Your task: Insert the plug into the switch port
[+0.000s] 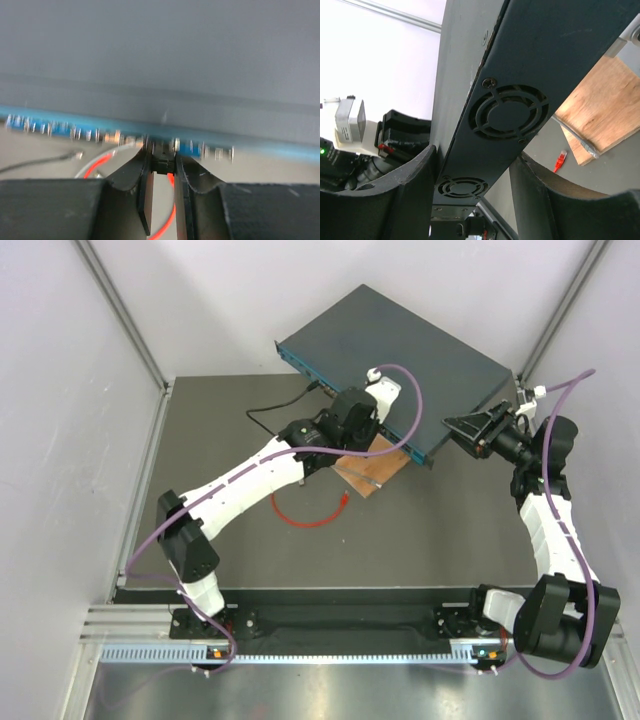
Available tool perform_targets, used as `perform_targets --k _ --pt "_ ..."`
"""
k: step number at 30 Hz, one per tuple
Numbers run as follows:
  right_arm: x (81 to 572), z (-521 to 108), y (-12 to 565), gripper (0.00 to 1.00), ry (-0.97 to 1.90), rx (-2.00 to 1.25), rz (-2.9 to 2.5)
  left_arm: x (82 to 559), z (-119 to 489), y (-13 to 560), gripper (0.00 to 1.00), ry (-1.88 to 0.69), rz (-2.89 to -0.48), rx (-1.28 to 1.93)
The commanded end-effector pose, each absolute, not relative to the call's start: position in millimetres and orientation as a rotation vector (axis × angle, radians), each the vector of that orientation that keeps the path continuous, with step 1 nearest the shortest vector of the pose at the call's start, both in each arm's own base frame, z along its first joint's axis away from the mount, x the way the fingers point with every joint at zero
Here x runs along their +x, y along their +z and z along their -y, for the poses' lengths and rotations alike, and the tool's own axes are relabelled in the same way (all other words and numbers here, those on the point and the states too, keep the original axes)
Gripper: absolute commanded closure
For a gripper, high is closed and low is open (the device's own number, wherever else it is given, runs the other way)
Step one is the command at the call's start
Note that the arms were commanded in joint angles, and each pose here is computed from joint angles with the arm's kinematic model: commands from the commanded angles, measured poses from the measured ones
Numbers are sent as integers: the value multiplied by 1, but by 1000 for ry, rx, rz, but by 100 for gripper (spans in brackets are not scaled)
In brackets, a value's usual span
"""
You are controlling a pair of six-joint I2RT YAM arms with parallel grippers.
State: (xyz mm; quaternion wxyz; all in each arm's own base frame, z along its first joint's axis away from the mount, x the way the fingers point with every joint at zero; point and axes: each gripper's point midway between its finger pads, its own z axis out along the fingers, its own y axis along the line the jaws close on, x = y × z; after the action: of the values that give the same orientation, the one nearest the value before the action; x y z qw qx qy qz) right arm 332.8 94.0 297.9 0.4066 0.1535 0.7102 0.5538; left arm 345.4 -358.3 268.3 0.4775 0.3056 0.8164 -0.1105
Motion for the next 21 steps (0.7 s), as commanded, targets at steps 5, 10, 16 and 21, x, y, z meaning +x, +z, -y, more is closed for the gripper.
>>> perform_targets --k 5,10,16,21 --pt "317 -122 307 100 1399 141 -1780 376 417 395 92 -590 -1511 521" --pt "317 -123 307 100 1399 139 -1780 374 418 390 68 -592 -1522 534" --pt "318 -122 307 100 1391 139 -1794 361 392 366 51 -515 -1591 584" --pt "319 -121 308 100 1383 135 -1795 333 352 356 44 -477 -1618 615"
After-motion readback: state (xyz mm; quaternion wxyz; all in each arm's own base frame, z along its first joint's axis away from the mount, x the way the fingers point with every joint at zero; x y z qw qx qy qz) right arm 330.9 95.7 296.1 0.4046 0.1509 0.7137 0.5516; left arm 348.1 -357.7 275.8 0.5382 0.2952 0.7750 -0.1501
